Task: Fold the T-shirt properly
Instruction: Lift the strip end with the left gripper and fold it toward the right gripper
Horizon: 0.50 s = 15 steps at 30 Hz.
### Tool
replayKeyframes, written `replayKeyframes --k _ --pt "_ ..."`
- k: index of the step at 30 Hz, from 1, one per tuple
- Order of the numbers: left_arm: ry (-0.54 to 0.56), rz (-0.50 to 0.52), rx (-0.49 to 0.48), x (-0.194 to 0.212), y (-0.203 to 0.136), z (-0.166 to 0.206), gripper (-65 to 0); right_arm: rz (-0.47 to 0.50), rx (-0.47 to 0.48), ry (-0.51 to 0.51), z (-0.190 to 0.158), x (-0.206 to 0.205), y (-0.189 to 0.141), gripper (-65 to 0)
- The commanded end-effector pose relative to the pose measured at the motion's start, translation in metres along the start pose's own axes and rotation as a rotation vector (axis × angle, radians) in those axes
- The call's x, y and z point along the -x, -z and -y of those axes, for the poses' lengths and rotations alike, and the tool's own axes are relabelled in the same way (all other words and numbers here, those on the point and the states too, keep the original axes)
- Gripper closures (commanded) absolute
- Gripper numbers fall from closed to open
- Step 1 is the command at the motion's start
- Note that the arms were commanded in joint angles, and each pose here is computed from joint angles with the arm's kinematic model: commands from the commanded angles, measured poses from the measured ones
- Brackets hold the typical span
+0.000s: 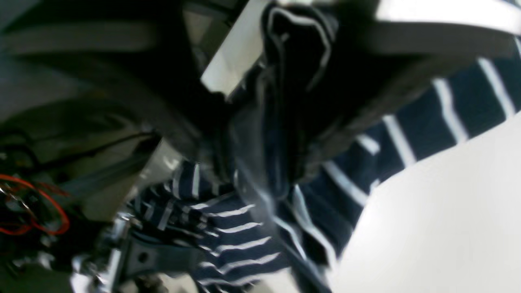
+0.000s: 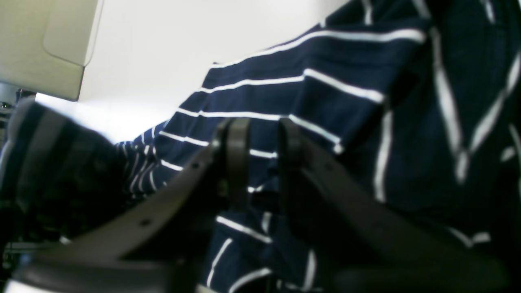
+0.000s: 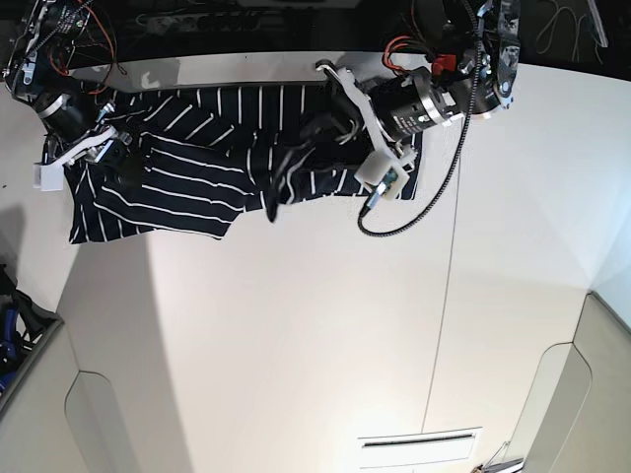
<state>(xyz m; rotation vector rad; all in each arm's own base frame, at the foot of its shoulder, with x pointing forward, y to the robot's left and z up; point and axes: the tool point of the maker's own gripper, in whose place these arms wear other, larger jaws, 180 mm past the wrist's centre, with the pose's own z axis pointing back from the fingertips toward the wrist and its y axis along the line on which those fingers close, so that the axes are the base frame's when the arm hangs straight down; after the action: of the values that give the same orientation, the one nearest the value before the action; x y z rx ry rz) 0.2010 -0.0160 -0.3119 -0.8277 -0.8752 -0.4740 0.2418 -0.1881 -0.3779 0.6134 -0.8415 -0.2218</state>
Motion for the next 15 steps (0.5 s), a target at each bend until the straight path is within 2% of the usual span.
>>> replayKeyframes --k 1,6,10,15 --pt "0.003 0.042 0.046 -0.009 0.003 0.012 -31.4 0.054 -0.027 -0.034 -0.007 -0.019 -0.002 -18.0" --pt "-0.005 0.028 0.115 -0.003 0.014 0.033 -31.4 0.092 -0.033 -0.088 -0.016 -0.036 -0.007 -19.6" --pt "-0.003 0.035 0.117 -0.003 0.014 0.034 -31.4 0.149 -0.02 -0.154 -0.025 -0.059 -0.02 -20.0" --pt "0.036 -0.005 0.072 0.004 0.014 0.025 -31.4 0.176 0.059 -0.239 -0.013 -0.079 -0.038 -35.5"
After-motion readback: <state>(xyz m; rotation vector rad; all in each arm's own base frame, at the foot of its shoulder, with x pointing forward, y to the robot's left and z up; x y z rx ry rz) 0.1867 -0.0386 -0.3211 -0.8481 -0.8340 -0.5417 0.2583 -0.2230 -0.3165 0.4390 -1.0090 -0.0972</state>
